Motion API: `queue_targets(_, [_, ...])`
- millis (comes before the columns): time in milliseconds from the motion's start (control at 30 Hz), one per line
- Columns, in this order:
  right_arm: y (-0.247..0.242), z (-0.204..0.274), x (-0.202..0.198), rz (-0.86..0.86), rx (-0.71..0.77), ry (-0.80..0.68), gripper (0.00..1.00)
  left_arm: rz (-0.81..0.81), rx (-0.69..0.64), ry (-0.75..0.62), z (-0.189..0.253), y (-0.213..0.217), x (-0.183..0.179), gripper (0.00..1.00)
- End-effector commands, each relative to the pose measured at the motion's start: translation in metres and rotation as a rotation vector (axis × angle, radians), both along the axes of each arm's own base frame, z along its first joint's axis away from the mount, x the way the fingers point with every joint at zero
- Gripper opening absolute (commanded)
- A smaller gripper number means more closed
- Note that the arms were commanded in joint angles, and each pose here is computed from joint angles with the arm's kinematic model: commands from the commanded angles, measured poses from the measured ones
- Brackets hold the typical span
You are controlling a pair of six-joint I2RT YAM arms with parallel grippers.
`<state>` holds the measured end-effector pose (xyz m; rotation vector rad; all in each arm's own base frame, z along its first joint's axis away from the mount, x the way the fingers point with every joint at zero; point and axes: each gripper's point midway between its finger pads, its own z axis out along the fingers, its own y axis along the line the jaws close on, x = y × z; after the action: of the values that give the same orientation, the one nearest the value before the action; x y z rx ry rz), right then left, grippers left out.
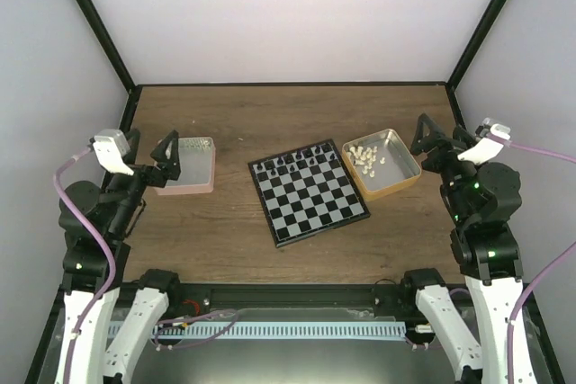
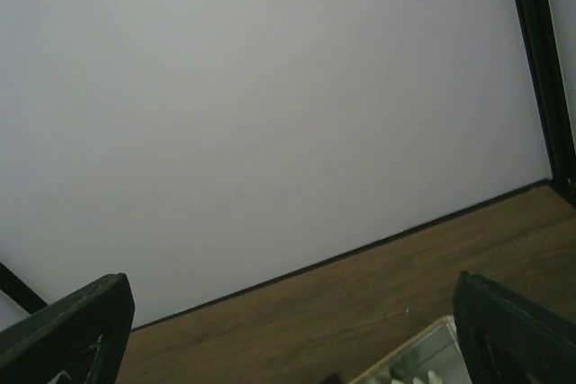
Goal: Set up the chess pieces on the board
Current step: Pick up the chess piece from the storage box.
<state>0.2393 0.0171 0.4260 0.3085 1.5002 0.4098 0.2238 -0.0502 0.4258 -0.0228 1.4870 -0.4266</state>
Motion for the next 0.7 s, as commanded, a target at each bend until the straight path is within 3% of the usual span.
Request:
queue_targets(0, [0.004, -0.005, -0.005, 0.039, 0.065, 0.081, 0.99, -0.114, -0.006, -0.011, -0.004, -0.018, 0.0, 1.0])
queue_targets(133, [0.005, -0.02, -0.004, 0.045, 0.084, 0.176, 0.99, -0.177, -0.019, -0.031, -0.006, -0.028, 0.001, 1.0])
queue_targets(400, [0.031, -0.048, 0.003, 0.2, 0.004, 0.222, 0.97, -0.273, -0.062, -0.009, -0.015, -0.044, 0.014, 1.0])
queue_targets(667, [0.035, -0.123, 0.057, 0.21, 0.006, 0.476, 0.8, -0.421, -0.095, -0.005, -0.014, -0.07, 0.05, 1.0])
